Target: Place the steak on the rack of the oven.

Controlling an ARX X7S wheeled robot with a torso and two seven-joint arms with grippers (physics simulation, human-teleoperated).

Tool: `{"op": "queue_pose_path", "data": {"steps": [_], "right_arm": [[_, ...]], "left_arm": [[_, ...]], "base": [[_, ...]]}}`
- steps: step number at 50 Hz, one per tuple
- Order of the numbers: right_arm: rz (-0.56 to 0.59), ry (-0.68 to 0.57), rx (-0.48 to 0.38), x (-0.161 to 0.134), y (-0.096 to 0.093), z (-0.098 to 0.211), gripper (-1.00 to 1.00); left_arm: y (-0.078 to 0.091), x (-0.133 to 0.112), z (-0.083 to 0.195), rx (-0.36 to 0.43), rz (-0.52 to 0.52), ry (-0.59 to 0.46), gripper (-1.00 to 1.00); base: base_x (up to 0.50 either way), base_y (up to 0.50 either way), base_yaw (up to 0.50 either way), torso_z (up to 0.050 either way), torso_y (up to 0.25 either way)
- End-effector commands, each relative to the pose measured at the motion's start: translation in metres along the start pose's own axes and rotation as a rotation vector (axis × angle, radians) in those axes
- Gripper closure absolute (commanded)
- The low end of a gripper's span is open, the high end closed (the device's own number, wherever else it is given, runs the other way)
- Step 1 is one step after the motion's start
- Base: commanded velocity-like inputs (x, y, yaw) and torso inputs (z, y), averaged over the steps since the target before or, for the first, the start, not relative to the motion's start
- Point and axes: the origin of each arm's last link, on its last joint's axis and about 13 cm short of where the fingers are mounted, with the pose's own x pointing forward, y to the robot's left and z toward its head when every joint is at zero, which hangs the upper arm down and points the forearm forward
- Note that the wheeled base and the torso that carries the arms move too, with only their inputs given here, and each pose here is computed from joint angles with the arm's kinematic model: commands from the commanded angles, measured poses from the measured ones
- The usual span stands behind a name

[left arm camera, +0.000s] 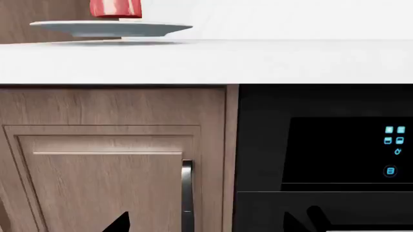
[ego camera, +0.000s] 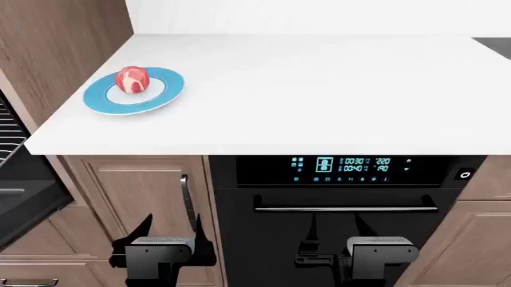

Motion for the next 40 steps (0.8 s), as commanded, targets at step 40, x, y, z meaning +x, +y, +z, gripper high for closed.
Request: {"op": "queue_pose_path", "data": {"steps": [40], "right_arm": [[-0.018, -0.005, -0.019, -0.003, 0.0, 0.01, -1.0]], "left_arm": [[0.003, 0.001, 0.003, 0.038, 0.013, -0.04, -1.0]], "base": [[0.0, 0.0, 0.0, 0.031, 0.0]]}}
